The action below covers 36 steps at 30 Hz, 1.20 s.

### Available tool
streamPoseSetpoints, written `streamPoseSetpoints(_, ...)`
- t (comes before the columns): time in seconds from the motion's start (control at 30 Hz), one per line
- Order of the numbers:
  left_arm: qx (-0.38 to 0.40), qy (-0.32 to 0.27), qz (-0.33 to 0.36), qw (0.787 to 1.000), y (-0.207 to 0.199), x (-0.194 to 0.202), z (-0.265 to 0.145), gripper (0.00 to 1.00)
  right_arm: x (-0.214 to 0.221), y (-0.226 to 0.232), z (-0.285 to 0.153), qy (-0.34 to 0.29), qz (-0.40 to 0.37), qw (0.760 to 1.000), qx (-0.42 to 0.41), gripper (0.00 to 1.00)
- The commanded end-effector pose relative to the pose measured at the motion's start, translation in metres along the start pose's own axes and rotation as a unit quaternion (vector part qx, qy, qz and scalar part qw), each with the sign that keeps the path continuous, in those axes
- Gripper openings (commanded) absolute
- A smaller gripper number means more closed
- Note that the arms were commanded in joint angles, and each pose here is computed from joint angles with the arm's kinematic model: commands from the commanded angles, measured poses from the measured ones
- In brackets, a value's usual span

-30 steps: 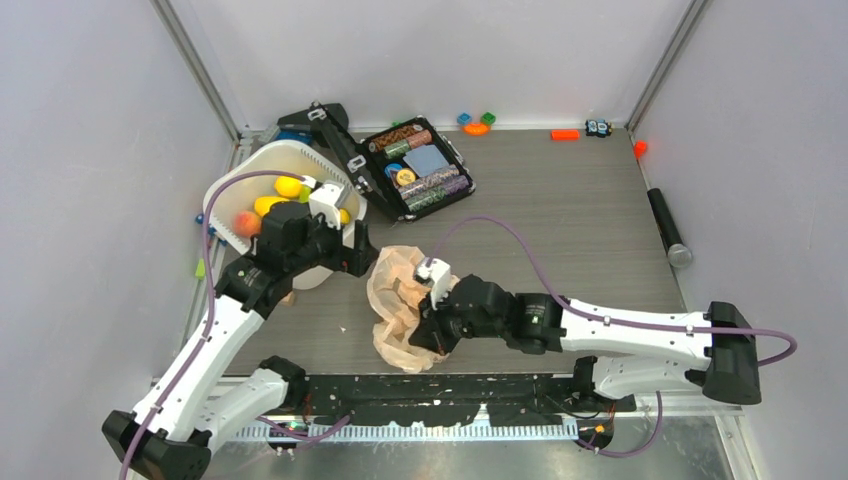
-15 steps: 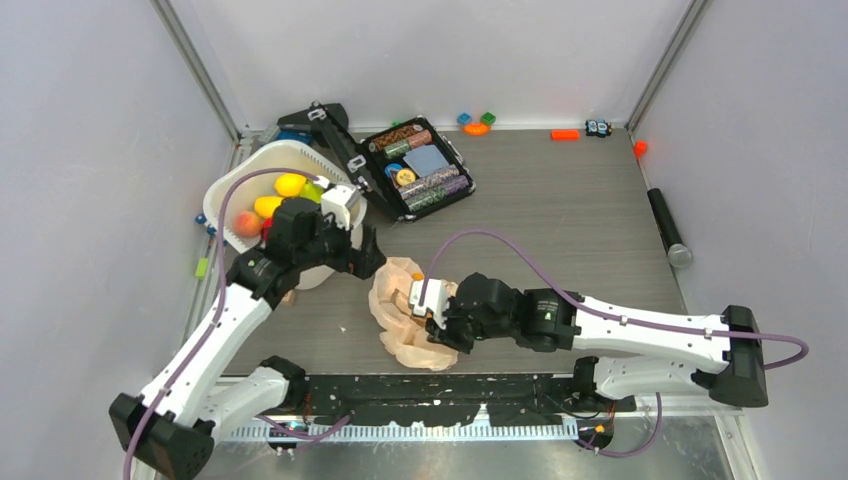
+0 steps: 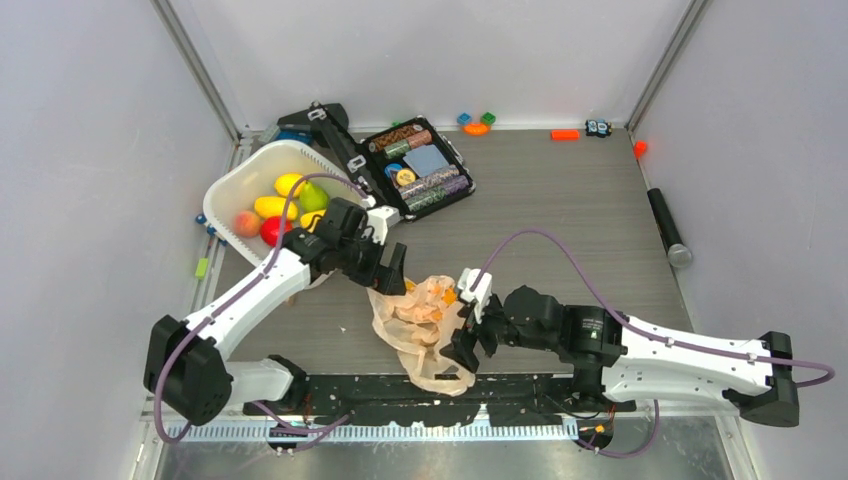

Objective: Place the fake fruits into the plastic bag and tie a complex knot
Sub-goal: Adjust the plastic bag at the center of the board, then pick up the plastic bag at the center of the board.

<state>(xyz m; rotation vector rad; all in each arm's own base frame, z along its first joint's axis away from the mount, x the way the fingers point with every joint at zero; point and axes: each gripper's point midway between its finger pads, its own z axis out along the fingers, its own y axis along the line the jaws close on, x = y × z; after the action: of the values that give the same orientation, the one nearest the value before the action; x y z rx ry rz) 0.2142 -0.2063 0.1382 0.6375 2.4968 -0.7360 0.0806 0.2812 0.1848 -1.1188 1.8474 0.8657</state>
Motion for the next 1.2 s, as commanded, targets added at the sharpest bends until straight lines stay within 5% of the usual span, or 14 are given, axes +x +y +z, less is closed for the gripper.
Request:
streamPoseSetpoints(0.0,0.029,0.018,-0.017,0.999,-0.014,-0.003,0.0,0.89,-0.027,-0.028,-0.007,-0.057,0.078,0.992,0.084,0.94)
streamPoseSetpoints(0.17,0.032,0.031,-0.036,0.998,-0.019,0.007,0.005,0.61,-0.012,-0.069,-0.016,-0.026,0.178,0.965,0.189,0.95)
streamPoseSetpoints(0.4,0.023,-0.012,-0.067,0.997,-0.017,0.018,0.001,0.46,0.011,-0.071,-0.007,0.039,0.213,0.953,0.213,0.94)
streamPoseSetpoints(0.87,0.043,-0.091,-0.053,0.994,-0.035,0.006,-0.039,0.47,0.062,-0.055,0.025,0.121,0.238,0.947,0.178,0.79)
streamPoseSetpoints(1.0,-0.012,-0.127,-0.016,0.992,-0.023,-0.008,-0.064,0.61,0.065,-0.059,0.032,0.131,0.226,0.947,0.185,0.77)
streamPoseSetpoints(1.07,-0.046,-0.145,0.009,0.988,-0.015,-0.019,-0.078,0.7,0.064,-0.064,0.034,0.126,0.217,0.948,0.195,0.68)
streamPoseSetpoints(1.13,-0.073,-0.161,0.025,0.984,-0.008,-0.03,-0.091,0.79,0.06,-0.07,0.036,0.119,0.197,0.952,0.203,0.5)
streamPoseSetpoints(1.17,-0.079,-0.172,0.034,0.981,-0.008,-0.039,-0.099,0.83,0.052,-0.073,0.038,0.108,0.186,0.955,0.206,0.31)
